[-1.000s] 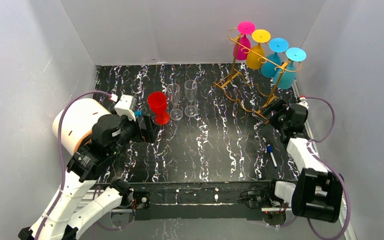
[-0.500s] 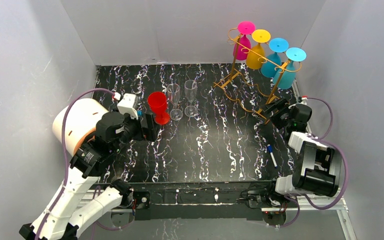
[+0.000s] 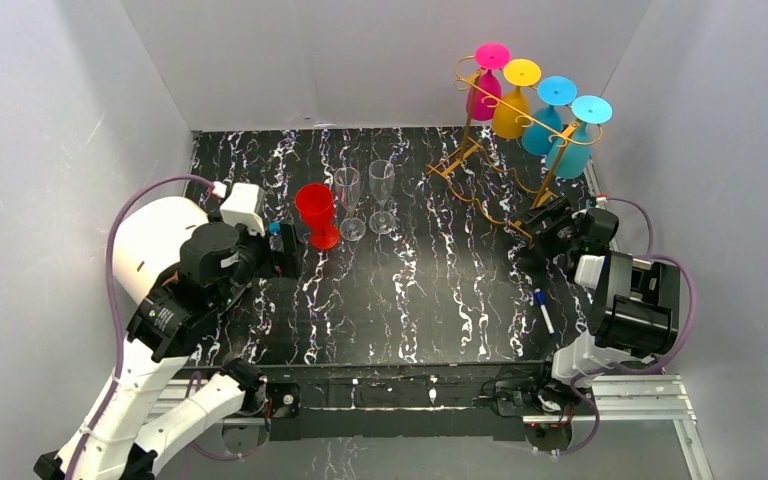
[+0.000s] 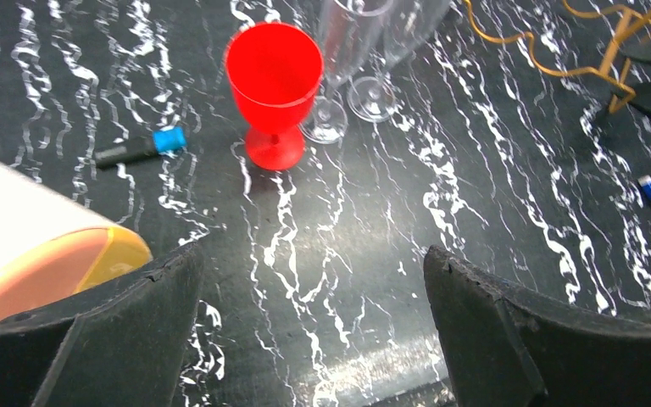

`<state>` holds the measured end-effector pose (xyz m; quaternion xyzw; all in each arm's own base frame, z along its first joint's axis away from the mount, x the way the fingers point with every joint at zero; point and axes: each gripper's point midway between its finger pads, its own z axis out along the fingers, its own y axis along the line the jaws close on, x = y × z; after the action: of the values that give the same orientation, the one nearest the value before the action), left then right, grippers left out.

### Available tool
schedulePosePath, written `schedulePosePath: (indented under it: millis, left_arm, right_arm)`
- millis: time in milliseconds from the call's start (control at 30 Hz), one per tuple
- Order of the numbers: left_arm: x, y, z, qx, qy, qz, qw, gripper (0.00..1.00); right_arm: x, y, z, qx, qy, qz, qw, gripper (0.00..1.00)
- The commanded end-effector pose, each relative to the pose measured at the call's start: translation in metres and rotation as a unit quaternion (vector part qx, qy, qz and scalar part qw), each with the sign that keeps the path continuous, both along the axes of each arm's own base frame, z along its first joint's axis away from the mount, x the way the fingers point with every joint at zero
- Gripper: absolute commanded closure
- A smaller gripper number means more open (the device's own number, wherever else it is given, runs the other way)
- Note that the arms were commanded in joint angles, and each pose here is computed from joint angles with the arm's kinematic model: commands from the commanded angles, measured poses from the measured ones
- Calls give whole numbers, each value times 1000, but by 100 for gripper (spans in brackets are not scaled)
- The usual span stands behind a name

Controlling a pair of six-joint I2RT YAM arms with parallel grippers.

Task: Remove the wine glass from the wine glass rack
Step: Adjust the wine rack at the center of the board.

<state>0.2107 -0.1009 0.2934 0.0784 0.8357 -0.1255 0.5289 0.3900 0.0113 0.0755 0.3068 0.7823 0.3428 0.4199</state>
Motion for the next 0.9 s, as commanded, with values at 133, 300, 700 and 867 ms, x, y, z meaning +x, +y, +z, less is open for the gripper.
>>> schedulePosePath:
  millis: [133, 300, 700, 867]
  left_arm:
    - [4, 16, 19, 4, -30, 39, 999, 2]
    - [6, 19, 19, -21, -14, 76, 997, 2]
    - [13, 10, 27, -67, -25, 82, 994, 2]
    - [16, 4, 29, -93, -31, 84, 992, 2]
  right_arm:
    - [-13, 14, 13, 14, -20, 30, 999, 8]
    - [-20, 30, 7, 34, 5, 43, 998, 8]
    - [-19, 81, -2, 108, 22, -10, 994, 11]
    - [-14, 106, -9, 123, 16, -46, 991, 12]
